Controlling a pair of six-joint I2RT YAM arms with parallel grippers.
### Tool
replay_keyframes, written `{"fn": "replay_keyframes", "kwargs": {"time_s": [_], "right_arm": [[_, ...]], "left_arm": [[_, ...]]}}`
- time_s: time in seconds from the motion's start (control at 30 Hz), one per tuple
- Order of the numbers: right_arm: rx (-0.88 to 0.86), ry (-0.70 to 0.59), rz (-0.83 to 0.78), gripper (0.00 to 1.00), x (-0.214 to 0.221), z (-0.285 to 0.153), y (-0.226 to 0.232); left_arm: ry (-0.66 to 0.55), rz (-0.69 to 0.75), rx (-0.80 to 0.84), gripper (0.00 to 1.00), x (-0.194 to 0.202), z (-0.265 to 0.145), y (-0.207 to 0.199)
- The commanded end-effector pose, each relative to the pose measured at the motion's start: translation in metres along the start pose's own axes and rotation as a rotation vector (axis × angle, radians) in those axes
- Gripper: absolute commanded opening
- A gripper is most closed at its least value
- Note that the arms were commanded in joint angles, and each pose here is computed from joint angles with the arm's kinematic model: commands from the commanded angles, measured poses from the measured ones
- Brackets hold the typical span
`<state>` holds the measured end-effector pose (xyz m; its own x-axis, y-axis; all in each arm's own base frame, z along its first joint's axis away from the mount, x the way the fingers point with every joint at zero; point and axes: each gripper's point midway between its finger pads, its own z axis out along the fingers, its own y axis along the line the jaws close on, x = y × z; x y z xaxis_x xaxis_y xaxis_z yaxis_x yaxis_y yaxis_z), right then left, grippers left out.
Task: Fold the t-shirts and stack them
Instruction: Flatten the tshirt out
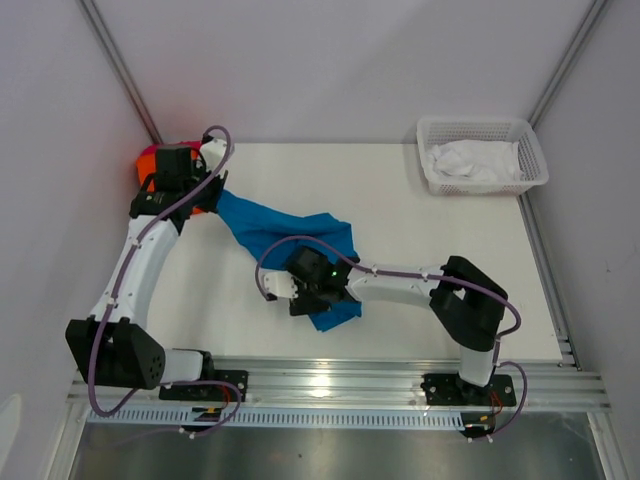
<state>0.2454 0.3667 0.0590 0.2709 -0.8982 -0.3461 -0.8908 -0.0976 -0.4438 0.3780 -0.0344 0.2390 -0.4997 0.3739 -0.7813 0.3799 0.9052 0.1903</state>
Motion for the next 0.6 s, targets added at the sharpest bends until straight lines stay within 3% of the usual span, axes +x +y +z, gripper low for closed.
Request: {"fn": "replay_keyframes", "kwargs": {"time_s": [0.0, 0.1, 0.17, 0.2, 0.23, 0.27, 0.3, 0.47, 0.57], "right_arm": [[0.127, -0.020, -0.051, 0.87, -0.015, 0.005, -0.023], [0.084, -0.029, -0.048, 0.85, -0.020, 0.013, -0.014], [0.050, -0.038, -0.035, 0.69, -0.025, 0.013, -0.007], [0.037, -0.039, -0.027, 0.55, -0.025, 0.014, -0.005], [0.019, -0.045, -0.022, 0.23, -0.028, 0.013, -0.003], [0.011, -0.038, -0.013, 0.07, -0.027, 0.015, -0.001], [0.002, -0.037, -0.007, 0.00, -0.027, 0.014, -0.001], [-0.041, -0.085, 0.127, 0.00, -0.028, -0.014, -0.029], [0.006, -0.183, 0.260, 0.00, -0.033, -0.063, -0.088]], "left_arm": [[-0.070, 0.000, -0.044, 0.00, -0.016, -0.016, 0.007], [-0.067, -0.005, -0.038, 0.00, -0.015, -0.015, 0.006], [-0.067, -0.002, -0.038, 0.00, -0.014, -0.015, 0.006], [-0.067, -0.003, -0.040, 0.00, -0.014, -0.015, 0.006], [-0.064, -0.001, -0.039, 0.00, -0.013, -0.014, 0.006], [-0.065, 0.001, -0.041, 0.01, -0.013, -0.015, 0.006], [-0.065, 0.002, -0.041, 0.00, -0.013, -0.015, 0.006], [-0.066, 0.000, -0.042, 0.00, -0.012, -0.016, 0.006], [-0.074, 0.002, -0.042, 0.00, -0.014, -0.018, 0.006]]}}
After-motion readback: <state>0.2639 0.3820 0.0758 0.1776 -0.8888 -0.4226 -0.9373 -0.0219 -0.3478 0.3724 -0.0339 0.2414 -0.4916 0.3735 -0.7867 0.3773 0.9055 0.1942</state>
